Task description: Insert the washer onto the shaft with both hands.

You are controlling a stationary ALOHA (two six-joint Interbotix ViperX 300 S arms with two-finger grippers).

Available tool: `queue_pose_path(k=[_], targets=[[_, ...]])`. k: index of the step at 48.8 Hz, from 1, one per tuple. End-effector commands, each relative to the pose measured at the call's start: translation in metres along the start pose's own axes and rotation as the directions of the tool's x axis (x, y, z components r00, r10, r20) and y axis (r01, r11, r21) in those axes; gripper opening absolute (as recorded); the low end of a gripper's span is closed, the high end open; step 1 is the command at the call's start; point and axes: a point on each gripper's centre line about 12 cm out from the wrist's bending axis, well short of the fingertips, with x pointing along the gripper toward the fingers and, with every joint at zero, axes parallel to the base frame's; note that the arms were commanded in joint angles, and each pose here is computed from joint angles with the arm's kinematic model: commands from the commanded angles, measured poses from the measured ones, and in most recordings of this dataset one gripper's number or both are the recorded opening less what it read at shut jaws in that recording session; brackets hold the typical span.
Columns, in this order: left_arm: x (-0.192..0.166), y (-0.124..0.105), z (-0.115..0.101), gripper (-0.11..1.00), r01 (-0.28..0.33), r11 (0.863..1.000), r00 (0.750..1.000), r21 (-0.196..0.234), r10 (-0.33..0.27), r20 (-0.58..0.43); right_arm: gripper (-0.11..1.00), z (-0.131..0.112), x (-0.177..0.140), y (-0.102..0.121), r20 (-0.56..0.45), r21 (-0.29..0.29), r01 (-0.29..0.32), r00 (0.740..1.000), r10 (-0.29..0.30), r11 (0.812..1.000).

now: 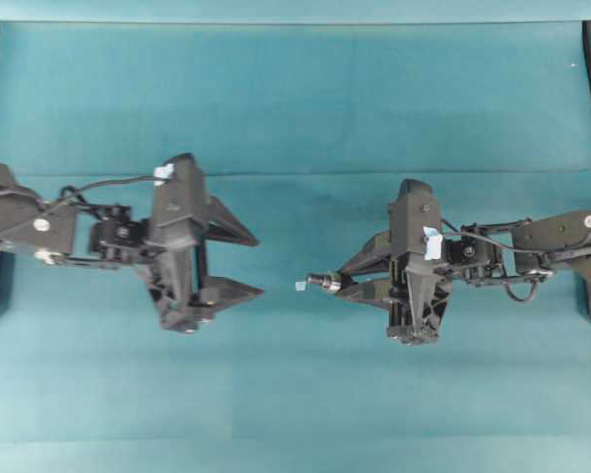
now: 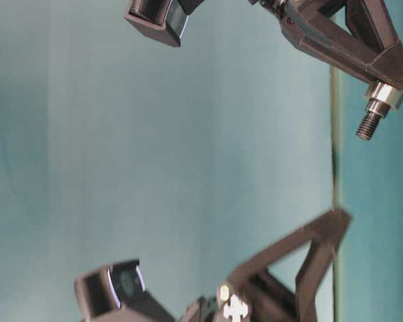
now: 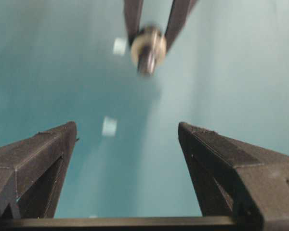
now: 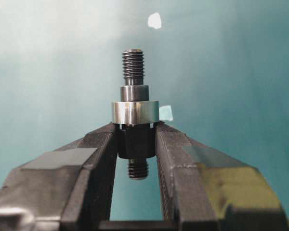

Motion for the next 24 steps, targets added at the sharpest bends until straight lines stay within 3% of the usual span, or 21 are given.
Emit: queue_pose_path(k=[1, 24], targets=[[-0.0081, -0.0019, 0.0061, 0.91, 0.005, 1.000, 1.000, 0.010, -0.005, 0.016, 0.00, 0.0061, -0.0012, 0.0022, 0.022, -0.008, -0.007, 1.000, 0.007, 1.000], [-0.0122, -0.0016, 0.0053, 0.91, 0.001, 1.000, 1.000, 0.012, -0.001, 0.001, 0.00, 0.0067, -0.0011, 0.0023, 0.024, -0.008, -0.007, 1.000, 0.007, 1.000]])
